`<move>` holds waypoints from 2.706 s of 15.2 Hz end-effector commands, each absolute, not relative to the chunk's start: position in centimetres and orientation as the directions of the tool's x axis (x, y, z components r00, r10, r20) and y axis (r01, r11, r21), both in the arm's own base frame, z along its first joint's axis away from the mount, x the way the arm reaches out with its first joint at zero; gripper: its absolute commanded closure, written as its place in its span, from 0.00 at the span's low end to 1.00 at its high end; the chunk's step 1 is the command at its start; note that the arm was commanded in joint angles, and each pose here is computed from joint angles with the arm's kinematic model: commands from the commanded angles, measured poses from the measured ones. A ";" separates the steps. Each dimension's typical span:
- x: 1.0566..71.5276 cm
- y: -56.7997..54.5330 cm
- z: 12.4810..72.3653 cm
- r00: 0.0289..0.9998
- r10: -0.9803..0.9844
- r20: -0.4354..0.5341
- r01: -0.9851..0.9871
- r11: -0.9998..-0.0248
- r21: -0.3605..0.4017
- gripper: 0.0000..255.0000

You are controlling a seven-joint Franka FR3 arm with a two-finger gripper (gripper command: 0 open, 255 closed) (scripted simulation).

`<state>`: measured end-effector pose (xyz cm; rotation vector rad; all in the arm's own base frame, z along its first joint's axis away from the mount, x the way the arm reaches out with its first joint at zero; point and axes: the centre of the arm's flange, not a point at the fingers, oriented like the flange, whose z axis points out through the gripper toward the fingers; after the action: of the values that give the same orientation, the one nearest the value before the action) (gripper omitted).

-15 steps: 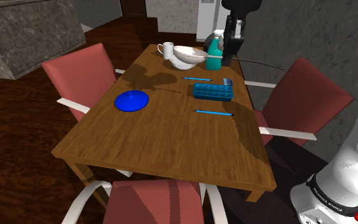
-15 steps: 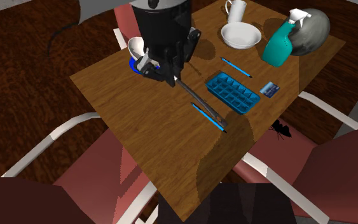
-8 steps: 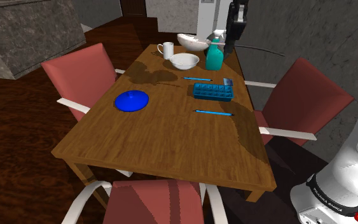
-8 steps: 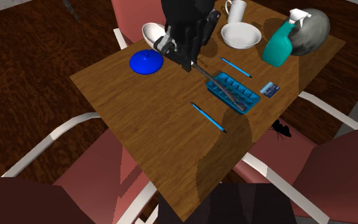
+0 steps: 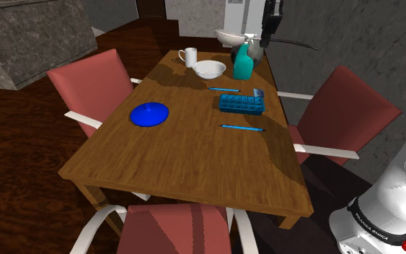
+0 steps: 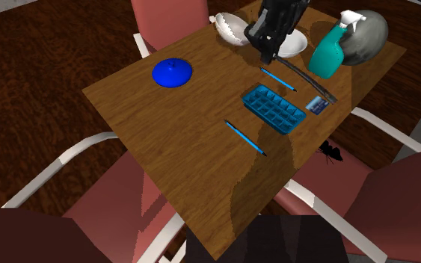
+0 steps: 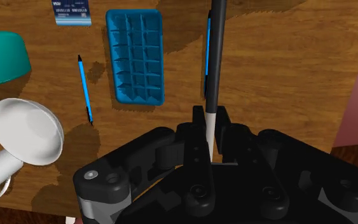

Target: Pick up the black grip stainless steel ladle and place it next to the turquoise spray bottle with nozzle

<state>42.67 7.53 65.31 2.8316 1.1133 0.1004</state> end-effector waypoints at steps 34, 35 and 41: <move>61.2 -22.0 61.1 0.730 0.683 0.026 0.676 -0.727 0.115 1.00; 61.2 -22.0 60.6 0.730 0.683 0.026 0.676 -0.727 0.115 1.00; 61.2 -22.0 57.5 0.730 0.683 0.026 0.676 -0.727 0.115 1.00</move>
<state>61.34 -21.92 58.04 2.8304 1.1148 0.1004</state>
